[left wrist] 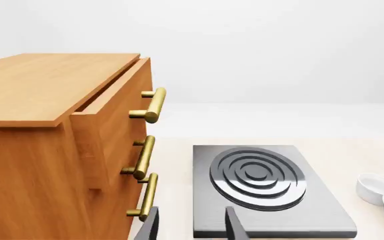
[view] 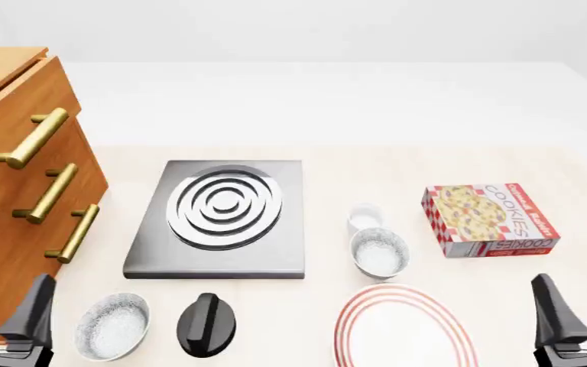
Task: Pick the akita bowl between the plate and the ramekin and place it on the plate.
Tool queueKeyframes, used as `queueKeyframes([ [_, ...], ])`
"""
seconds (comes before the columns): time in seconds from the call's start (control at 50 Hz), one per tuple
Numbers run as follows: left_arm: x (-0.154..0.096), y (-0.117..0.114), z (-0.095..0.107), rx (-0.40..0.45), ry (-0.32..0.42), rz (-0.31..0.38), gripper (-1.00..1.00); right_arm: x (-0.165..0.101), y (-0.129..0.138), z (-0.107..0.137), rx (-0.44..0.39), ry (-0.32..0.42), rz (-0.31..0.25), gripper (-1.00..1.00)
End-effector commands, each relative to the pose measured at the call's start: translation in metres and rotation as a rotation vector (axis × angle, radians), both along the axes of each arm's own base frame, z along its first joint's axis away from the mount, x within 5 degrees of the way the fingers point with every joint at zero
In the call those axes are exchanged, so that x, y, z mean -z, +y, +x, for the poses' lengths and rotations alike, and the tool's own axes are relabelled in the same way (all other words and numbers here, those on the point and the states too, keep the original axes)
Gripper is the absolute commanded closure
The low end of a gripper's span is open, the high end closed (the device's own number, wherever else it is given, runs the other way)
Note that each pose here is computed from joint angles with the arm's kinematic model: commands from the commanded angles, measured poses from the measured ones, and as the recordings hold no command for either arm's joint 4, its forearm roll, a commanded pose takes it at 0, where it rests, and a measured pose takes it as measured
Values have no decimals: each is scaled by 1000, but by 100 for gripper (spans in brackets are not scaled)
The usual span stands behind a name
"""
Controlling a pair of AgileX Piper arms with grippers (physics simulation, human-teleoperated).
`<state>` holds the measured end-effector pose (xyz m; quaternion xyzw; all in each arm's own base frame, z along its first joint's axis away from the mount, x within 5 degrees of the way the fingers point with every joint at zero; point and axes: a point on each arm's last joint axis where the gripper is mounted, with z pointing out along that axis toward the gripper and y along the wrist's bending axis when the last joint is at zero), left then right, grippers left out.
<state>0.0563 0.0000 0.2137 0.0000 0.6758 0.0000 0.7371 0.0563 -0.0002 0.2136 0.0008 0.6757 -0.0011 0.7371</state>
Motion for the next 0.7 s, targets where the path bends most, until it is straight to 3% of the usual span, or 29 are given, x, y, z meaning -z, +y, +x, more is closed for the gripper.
queueKeyframes([
  [0.02,-1,0,0,0,1,0,-100,-1,0,0,5,-1,-4,-100],
  [0.28,-1,0,0,0,1,0,-100,-24,1,-2,-14,-6,-20,-100],
  [0.42,-1,0,0,0,1,0,-100,-61,3,-4,-53,-33,-48,-100],
  [0.7,-1,0,0,0,1,0,-100,-149,7,4,-120,-86,7,-100],
])
